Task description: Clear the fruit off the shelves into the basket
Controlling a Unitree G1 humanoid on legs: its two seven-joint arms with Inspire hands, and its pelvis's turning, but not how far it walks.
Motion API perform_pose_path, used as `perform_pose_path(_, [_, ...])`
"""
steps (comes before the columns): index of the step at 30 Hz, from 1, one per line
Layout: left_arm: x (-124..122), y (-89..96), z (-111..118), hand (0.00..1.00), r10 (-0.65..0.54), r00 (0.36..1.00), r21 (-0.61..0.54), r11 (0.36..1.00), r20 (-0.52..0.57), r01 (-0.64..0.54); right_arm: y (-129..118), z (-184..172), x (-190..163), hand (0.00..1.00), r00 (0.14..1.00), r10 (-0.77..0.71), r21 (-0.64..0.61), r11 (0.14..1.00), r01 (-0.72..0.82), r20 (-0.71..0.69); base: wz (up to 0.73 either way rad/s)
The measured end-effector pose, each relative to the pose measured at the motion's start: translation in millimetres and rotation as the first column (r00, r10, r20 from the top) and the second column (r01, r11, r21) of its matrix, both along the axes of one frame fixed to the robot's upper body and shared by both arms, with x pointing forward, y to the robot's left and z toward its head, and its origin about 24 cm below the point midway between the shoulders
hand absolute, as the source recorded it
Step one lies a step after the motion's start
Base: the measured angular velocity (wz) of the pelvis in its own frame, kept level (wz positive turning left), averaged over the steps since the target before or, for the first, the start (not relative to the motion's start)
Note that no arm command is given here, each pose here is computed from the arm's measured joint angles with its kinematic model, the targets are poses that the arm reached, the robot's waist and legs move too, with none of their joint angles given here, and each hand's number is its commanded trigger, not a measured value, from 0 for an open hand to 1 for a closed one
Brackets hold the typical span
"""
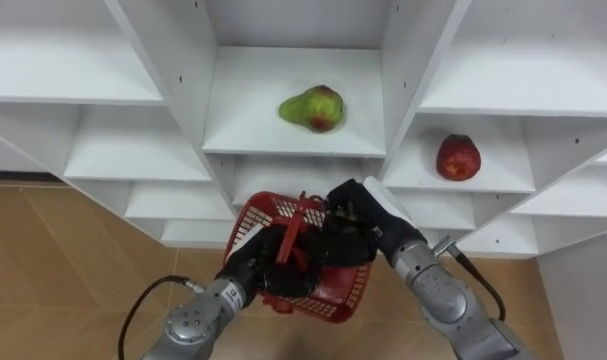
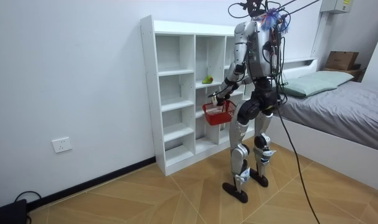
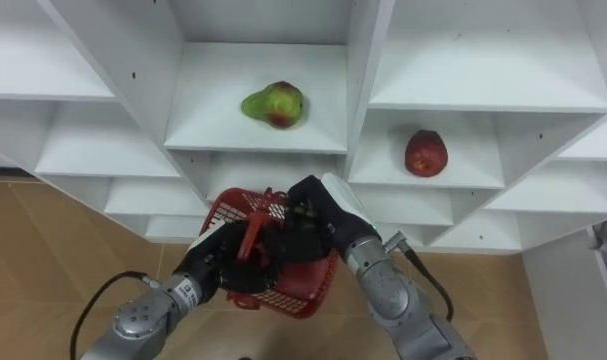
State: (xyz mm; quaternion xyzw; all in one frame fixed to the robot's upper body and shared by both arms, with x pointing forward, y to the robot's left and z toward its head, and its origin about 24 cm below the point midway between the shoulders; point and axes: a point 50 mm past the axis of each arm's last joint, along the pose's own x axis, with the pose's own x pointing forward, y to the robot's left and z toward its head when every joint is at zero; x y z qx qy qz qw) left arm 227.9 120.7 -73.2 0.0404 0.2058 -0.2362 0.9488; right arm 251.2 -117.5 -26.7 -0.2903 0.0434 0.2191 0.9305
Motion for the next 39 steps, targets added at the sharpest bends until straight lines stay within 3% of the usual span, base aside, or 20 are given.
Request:
perform_pose_path(10, [2, -0.1, 3, 1.0, -0.003, 1.0, -0.006, 1.0, 0.015, 0.003, 1, 0, -1, 1.0, 1.0, -0.023, 0.043, 0.999, 0.024, -0.007, -0.04])
perform_pose_path(28, [7, -8.8, 17, 1.0, 0.052, 0.998, -0.165, 0.985, 0.033, -0.045, -2, 5, 1, 1.0, 0.992, -0.11, 0.264, 0.957, 0.121, -0.054, 0.0])
perform_pose_path(29, [7, -9.5, 18, 1.0, 0.061, 0.998, -0.184, 0.981, 0.031, -0.055, -1, 5, 1, 0.93, 0.992, -0.113, 0.279, 0.952, 0.124, -0.054, 0.0])
perform_pose_path(31, [7, -10.3, 19, 1.0, 0.072, 0.997, -0.209, 0.976, 0.026, -0.065, -1, 6, 2, 0.49, 0.992, -0.115, 0.293, 0.948, 0.125, -0.052, 0.0])
perform_pose_path(32, [7, -10.8, 20, 1.0, 0.077, 0.997, -0.22, 0.973, 0.023, -0.07, -1, 7, 2, 0.18, 0.992, -0.118, 0.303, 0.944, 0.129, -0.053, 0.0])
perform_pose_path(34, [7, -11.2, 20, 1.0, 0.083, 0.996, -0.235, 0.969, 0.017, -0.077, -1, 7, 2, 0.0, 0.991, -0.124, 0.315, 0.939, 0.136, -0.058, 0.0])
perform_pose_path(39, [6, -11.9, 19, 1.0, 0.081, 0.997, -0.237, 0.969, 0.013, -0.075, 5, 8, 3, 0.0, 0.99, -0.131, 0.343, 0.928, 0.143, -0.059, 0.0])
